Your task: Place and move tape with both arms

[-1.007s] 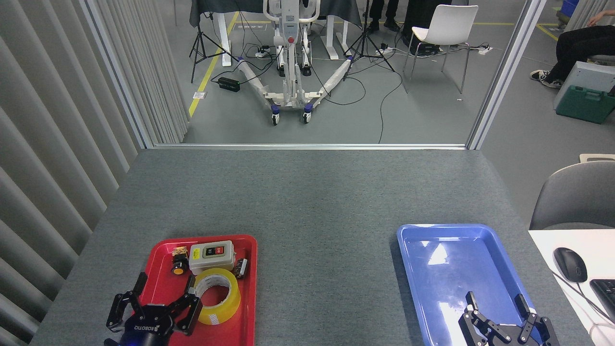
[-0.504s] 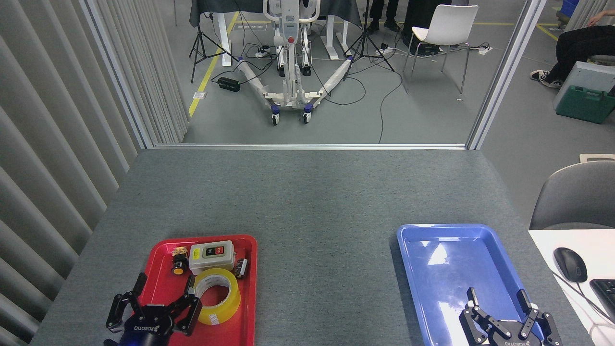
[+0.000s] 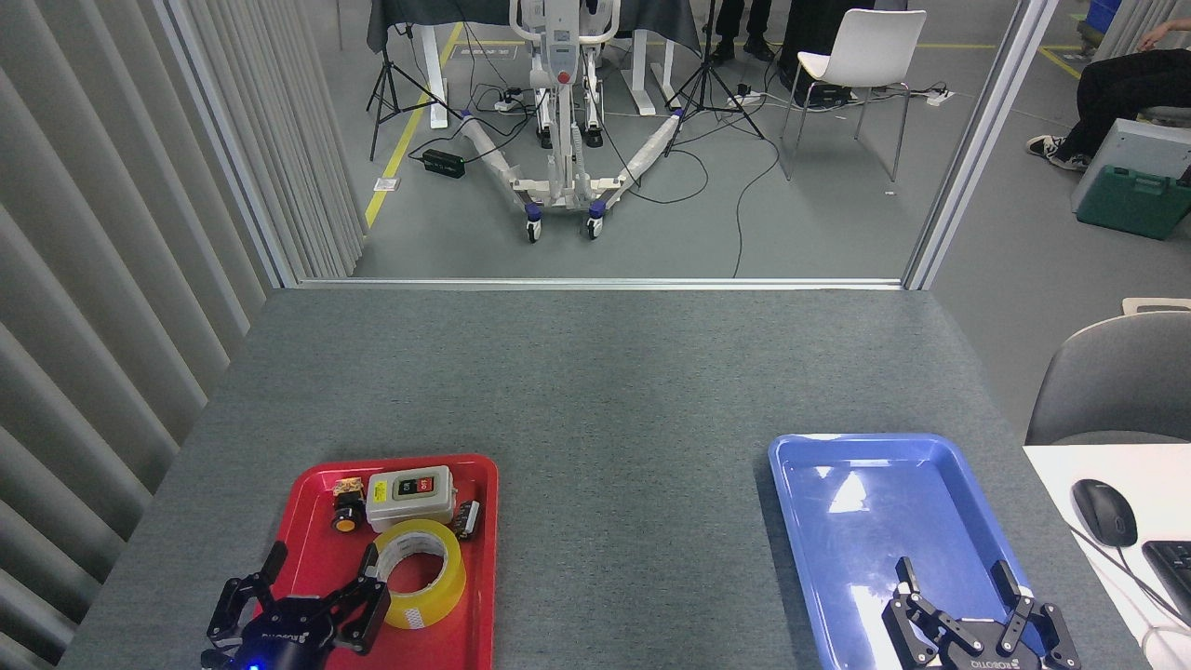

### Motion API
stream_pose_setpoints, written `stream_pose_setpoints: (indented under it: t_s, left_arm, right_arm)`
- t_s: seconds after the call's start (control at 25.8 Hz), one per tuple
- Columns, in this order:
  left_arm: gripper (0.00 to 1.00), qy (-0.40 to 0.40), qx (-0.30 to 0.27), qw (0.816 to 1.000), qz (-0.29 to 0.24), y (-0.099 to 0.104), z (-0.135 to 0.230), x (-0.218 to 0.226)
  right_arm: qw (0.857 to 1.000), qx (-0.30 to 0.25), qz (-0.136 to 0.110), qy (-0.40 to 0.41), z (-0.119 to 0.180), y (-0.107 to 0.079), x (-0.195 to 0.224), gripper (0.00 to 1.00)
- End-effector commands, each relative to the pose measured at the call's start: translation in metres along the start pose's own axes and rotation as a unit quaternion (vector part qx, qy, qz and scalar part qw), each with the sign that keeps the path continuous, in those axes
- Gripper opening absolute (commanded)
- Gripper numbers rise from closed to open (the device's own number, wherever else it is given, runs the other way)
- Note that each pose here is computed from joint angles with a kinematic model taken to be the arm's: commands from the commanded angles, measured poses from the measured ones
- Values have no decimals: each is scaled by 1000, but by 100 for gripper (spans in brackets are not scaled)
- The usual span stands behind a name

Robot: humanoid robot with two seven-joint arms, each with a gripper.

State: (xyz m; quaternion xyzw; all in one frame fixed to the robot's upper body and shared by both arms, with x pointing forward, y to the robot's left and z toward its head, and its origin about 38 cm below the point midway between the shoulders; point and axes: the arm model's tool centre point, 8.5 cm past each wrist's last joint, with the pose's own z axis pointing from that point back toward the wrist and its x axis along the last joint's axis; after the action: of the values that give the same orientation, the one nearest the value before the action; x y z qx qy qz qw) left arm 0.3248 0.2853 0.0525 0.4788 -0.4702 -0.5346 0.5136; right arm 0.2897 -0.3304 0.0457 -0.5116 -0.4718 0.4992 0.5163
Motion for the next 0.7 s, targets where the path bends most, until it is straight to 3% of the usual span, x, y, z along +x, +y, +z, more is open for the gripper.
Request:
stream_pose_setpoints:
  t_s: [0.0,0.08,0.19,0.27,0.39,0.66]
  left_arm:
    - [100,10,-140,990,12,-16,-2,-6]
    - [100,10,-180,983,20,-11,-3,-4]
    - [100,-6,-173,984,45,7,-12,1]
    - [100,-30,-165,981,94,19,-22,4]
    - [100,-62,-205,963,166,22,-38,-2]
    - [100,-69,-222,964,132,51,-67,-26]
  right_arm:
    - [1000,0,-4,0,0,0,1,100]
    - [1000,-3,-5,-1,0,-1,2,100]
    - [1000,-2,-4,-1,0,-1,1,100]
    - [1000,-2,-4,-1,0,-1,1,100]
    - [1000,-1,-3,-2,0,-1,1,100]
    - [1000,0,-3,-2,1,-1,0,100]
